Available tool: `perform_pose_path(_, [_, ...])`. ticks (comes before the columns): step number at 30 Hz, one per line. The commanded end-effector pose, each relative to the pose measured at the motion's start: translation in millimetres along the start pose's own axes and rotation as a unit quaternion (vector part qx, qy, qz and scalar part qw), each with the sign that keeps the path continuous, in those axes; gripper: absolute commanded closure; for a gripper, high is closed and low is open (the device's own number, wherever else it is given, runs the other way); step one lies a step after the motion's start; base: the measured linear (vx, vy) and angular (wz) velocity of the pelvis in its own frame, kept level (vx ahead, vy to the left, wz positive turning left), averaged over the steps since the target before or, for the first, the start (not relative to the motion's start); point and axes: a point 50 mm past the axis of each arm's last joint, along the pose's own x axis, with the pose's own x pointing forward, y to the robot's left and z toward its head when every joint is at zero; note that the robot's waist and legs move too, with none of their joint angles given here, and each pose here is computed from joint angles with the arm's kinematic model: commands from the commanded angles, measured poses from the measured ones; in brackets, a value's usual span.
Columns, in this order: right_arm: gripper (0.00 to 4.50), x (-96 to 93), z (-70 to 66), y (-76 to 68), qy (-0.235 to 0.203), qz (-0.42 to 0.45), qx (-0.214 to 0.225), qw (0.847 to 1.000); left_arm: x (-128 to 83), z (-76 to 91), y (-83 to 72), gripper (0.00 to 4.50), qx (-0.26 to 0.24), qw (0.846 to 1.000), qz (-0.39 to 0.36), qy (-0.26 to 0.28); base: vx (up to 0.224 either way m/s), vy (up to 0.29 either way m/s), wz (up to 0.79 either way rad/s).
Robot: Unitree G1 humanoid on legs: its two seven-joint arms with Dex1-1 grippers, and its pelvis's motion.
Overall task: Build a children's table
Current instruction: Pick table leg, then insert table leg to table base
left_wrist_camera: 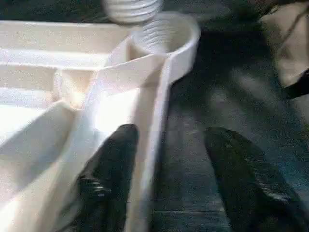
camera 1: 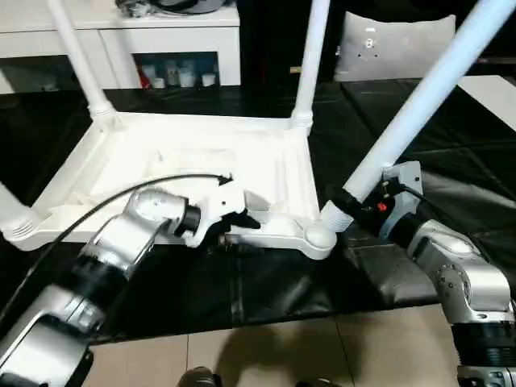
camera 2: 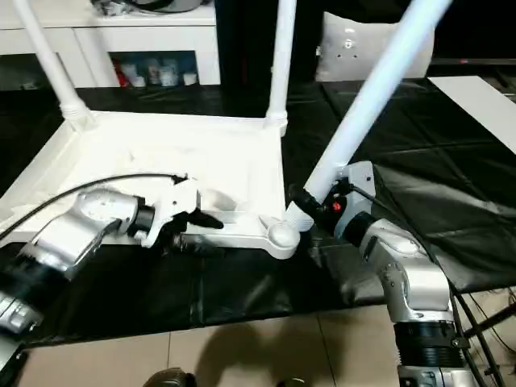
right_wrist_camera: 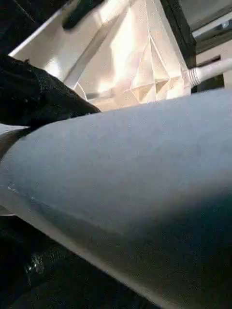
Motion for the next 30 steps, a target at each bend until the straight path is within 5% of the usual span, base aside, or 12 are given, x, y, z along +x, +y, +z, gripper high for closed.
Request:
perform_pose_path(1, [2.60, -5.7, 3.4, -4.3, -0.006, -0.004, -0.009, 1.000, 4, -1.0, 3.9, 2.21, 0.016, 1.000, 0.002, 0.009, 0.000, 0.000, 0.00])
perform_pose_path(18, [2.60, -14.2, 1.7, -10.3, 0.008, 0.000, 0.008, 1.000, 19, -13.4, 14.6, 3.40, -0.009, 1.000, -0.024, 0.009, 0.000, 0.000, 0.00])
perform_pose_path(26, [2.60, -9.1, 10.8, -4.6, 0.008, 0.032, -0.029, 0.999, 18, -21.2, 14.7, 4.16, -0.013, 0.999, -0.027, 0.027, 0.000, 0.000, 0.00])
perform_pose_path(30, [2.60, -5.0, 15.6, -2.8, 0.013, 0.050, -0.045, 0.998, 14, -20.0, 19.4, 4.36, -0.082, 0.997, -0.006, -0.004, 0.000, 0.000, 0.00])
